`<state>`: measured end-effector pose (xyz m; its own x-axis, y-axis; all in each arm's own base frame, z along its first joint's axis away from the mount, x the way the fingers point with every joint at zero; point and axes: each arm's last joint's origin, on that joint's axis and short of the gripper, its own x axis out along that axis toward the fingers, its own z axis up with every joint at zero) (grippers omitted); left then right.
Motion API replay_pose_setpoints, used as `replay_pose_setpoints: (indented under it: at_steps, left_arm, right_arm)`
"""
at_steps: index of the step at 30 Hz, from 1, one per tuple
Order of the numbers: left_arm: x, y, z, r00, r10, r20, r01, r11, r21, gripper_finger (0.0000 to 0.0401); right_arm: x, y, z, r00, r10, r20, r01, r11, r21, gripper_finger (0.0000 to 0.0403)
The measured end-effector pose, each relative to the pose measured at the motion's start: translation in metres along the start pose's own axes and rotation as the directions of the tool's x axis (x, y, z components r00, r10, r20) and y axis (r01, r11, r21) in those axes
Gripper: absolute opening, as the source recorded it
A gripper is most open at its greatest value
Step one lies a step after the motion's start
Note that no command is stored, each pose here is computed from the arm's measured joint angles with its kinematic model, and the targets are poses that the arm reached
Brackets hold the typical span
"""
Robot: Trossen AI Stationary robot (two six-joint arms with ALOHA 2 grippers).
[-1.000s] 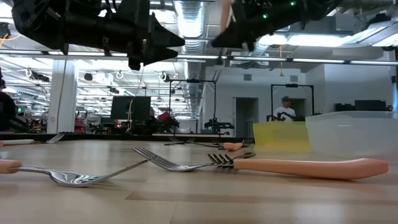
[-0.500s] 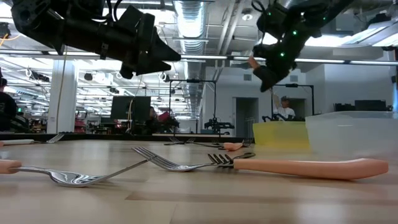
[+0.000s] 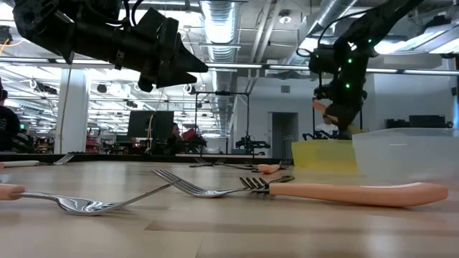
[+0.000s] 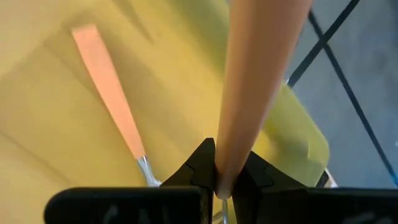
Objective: Sort silverware by color (type)
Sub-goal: Put the orange fork into the yellow bin
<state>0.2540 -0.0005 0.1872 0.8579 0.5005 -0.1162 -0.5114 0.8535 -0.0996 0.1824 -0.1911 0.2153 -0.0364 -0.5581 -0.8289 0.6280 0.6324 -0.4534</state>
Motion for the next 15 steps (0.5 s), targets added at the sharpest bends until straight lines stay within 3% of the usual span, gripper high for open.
replay_pose_setpoints:
  at_steps: [15]
  left_arm:
    - [0.000, 0.000, 0.000, 1.000, 0.002, -0.003, -0.002, 1.000, 0.001, 0.0256]
  right_arm:
    - [0.043, 0.014, -0.005, 0.980, 0.020, -0.198, -0.065, 0.973, -0.223, 0.0050]
